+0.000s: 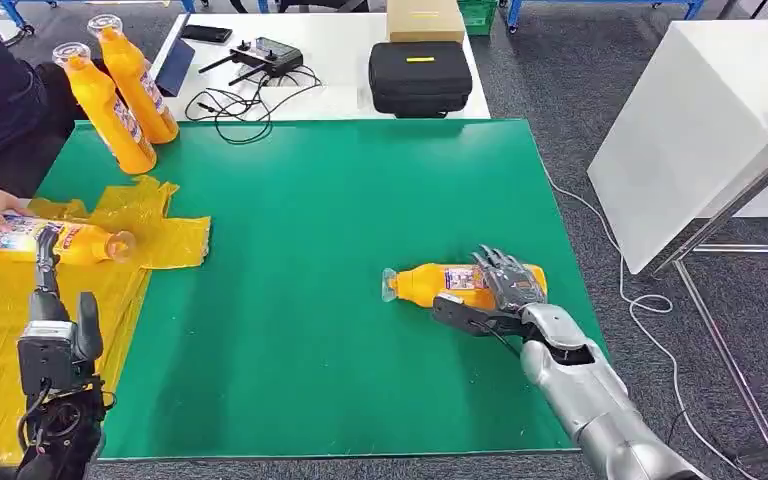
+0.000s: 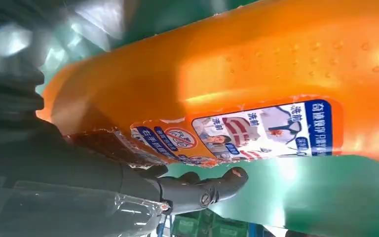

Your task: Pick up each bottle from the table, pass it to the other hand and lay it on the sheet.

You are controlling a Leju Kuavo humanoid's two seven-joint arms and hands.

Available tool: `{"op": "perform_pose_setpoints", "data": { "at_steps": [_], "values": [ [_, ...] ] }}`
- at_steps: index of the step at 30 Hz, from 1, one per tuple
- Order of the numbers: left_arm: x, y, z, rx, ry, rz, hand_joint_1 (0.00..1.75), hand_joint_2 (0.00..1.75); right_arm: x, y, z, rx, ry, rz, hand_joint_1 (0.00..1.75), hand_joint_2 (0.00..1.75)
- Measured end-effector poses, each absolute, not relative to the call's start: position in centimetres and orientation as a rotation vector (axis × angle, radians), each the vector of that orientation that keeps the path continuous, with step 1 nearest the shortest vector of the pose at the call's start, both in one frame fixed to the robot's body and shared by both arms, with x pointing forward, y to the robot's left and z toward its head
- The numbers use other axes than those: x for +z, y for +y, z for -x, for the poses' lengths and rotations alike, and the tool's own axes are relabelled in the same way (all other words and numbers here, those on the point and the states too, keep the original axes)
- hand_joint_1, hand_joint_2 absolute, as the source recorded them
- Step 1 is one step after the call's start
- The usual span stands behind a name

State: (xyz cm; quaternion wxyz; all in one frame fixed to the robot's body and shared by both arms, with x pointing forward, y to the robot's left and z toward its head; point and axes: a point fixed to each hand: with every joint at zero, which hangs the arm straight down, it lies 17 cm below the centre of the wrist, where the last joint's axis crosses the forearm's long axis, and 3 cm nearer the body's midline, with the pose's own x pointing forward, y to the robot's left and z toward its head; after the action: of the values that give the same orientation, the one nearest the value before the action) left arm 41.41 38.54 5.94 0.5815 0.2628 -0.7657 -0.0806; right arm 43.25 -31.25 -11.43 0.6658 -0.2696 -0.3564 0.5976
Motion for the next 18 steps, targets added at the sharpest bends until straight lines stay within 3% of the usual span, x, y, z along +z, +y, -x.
{"op": "perform_pose_setpoints", "data": {
  "at_steps": [18],
  "values": [
    [5.1,41.1,-39.0,-0.143,-1.753,-0.658,0.00,0.00,-10.9,-30.2,-44.1,1.373,-0.783,0.604,0.00,1.75]
  ]
}}
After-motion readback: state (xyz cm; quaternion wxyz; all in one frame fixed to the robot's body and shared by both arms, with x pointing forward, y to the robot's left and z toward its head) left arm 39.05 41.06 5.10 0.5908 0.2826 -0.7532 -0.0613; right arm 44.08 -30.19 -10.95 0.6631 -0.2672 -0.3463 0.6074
